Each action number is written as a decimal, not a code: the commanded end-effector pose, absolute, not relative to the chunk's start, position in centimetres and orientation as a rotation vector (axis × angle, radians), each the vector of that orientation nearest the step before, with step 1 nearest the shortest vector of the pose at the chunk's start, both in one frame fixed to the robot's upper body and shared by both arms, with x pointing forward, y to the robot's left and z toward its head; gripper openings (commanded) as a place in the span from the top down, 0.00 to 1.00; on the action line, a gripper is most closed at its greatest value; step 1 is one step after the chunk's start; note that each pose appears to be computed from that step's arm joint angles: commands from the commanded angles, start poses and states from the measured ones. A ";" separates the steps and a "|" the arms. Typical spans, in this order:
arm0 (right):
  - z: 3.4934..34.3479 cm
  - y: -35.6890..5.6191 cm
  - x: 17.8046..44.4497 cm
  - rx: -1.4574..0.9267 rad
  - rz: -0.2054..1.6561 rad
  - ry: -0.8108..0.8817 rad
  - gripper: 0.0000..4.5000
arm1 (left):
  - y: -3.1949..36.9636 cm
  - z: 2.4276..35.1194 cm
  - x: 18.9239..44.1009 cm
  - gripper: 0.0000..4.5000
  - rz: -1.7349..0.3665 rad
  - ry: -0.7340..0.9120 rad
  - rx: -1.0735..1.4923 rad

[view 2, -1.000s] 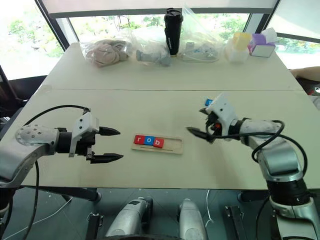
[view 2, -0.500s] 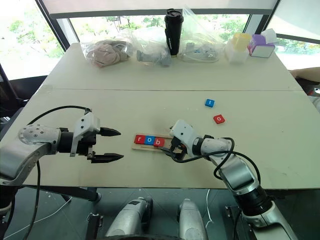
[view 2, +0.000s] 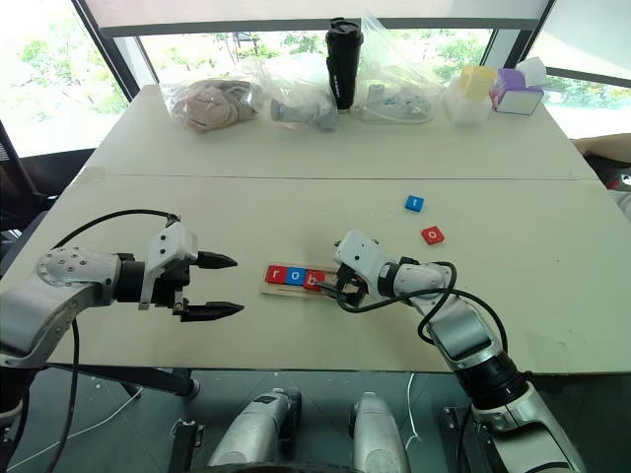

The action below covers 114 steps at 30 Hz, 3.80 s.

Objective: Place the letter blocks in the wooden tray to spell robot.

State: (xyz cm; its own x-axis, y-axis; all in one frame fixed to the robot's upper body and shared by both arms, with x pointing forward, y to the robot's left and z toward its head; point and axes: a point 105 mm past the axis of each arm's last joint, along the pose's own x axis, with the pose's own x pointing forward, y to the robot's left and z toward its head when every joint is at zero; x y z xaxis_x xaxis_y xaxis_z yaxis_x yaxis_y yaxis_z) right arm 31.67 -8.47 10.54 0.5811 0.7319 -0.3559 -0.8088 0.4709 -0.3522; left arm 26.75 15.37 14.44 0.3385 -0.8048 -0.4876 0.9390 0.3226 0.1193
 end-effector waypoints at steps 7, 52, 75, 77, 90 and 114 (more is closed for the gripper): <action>12.1 -6.9 28.6 -0.470 1.087 0.119 0.01 | 15.0 15.2 26.7 0.00 -1.186 0.328 0.436; 17.9 -11.7 32.2 -0.287 0.845 -0.019 0.01 | 14.8 14.8 26.6 0.00 -1.179 0.322 0.428; 8.9 -24.2 38.0 -0.219 0.049 0.392 0.40 | 14.6 15.4 27.1 0.00 -1.184 0.304 0.430; 8.7 -24.7 37.6 -0.221 0.023 0.405 0.64 | 14.7 15.3 27.1 0.00 -1.180 0.305 0.428; 14.2 -23.3 37.1 -0.151 0.081 0.210 0.73 | 14.3 15.2 27.6 0.00 -1.188 0.295 0.422; 10.3 -16.0 29.5 0.080 -0.026 0.436 0.17 | 13.9 14.9 27.8 0.00 -1.223 0.295 0.420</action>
